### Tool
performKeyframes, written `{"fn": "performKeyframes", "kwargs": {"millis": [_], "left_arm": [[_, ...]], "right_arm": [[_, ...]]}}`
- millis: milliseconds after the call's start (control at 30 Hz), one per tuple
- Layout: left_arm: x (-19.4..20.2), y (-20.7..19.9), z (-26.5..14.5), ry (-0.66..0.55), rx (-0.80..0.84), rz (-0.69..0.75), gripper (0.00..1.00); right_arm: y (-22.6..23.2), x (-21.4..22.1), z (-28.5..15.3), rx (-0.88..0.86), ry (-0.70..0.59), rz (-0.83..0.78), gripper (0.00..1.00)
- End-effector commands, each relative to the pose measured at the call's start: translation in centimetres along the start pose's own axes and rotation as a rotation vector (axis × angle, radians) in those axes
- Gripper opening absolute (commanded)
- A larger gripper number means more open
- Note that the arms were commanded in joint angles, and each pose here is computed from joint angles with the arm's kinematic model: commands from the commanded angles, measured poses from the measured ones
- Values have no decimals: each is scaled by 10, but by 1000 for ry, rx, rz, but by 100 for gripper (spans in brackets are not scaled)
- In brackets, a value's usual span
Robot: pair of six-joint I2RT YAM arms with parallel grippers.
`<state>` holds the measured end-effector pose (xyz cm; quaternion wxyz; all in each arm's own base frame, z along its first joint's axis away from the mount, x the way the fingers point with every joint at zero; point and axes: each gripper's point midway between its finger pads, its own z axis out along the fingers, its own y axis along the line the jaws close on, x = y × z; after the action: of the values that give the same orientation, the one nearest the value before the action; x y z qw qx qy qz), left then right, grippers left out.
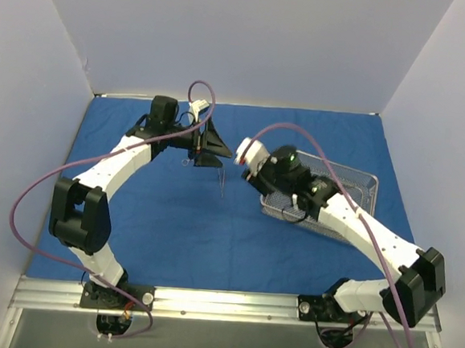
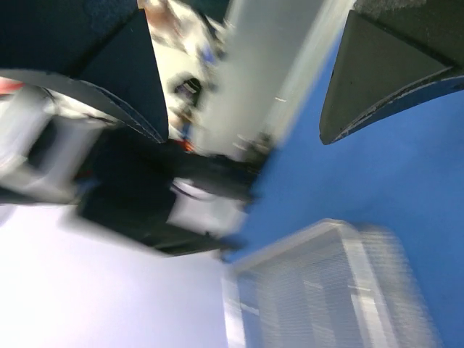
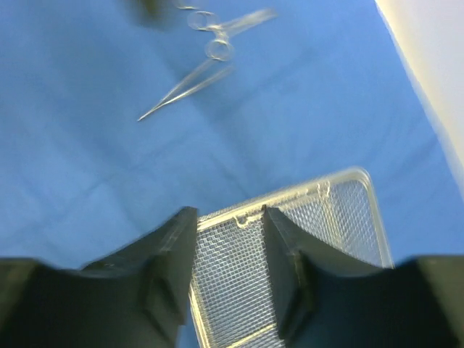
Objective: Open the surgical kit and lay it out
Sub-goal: Pick up the medical item from the surgical kit.
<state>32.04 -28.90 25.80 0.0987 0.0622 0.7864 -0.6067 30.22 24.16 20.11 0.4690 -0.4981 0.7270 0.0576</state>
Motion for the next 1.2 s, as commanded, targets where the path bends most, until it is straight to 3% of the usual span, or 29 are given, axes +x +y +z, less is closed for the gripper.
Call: {"fn": "performKeyframes", "kwargs": {"millis": [0,167,233,300,367,533,800,1167], "left_arm": [[20,63,-33,-12,-430,48,94],[23,103,-38,12,-744,172,94],[25,116,-29,22,-803,166,97],[23,133,-21,13,-827,90,77],[17,142,-14,3,-851,73,66],[0,164,7,12,-940,101,54],[-12,190,24,34,-1073,134,54],[-18,211,36,72,-1146,126,55]], "right_arm": [[-50,-19,-7,142,-59,333,44],[-68,-17,-3,226,-25,633,62],[-87,-17,-9,287,-19,725,60],[-96,-14,-14,300,21,843,54],[-104,1,-21,300,73,924,47],[-107,7,-43,306,79,928,45],[-112,34,-82,385,60,959,43],[-110,43,-93,411,68,965,43]]}}
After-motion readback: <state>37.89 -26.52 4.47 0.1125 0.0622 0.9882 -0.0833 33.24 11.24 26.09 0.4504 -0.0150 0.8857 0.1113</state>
